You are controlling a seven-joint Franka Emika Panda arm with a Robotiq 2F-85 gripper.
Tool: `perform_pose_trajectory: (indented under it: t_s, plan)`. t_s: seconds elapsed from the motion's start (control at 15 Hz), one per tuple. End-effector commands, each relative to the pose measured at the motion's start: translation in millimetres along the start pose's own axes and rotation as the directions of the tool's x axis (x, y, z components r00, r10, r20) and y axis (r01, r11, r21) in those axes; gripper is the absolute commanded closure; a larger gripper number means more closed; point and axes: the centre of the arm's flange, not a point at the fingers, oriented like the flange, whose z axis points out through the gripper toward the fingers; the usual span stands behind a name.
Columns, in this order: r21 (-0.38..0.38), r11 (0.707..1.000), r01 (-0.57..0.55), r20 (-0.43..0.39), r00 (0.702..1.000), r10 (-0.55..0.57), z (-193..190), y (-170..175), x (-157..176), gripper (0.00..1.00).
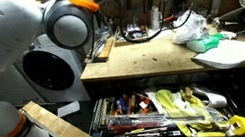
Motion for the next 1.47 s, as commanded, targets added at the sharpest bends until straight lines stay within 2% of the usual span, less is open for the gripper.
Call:
perform_pose_trajectory:
  t_s: [0.0,0.07,0.13,0.47,0.93,1.27,1.4]
  plan:
    - [0.001,1.0,0.001,-0.001,1.0,-0.001,-0.5,-0.3,-0.2,0.89]
    - [0.001,1.0,0.001,-0.001,1.0,-0.001,-0.7,-0.5,-0.3,0.89]
    - [-0.004,1.0,-0.014,-0.009,1.0,0.014,-2.2,-5.7,3.3,0.97]
    - [-0.1,0.99,-0.098,0.037,0.994,0.102,43.2,-25.0,15.4,0.97]
    - [-0.165,0.951,-0.26,0.1,0.955,0.278,102.3,4.0,40.2,0.97]
    - [-0.205,0.932,-0.298,0.058,0.947,0.315,129.9,15.1,31.3,0.97]
    - [-0.211,0.918,-0.336,0.064,0.932,0.356,137.0,12.9,36.2,0.97]
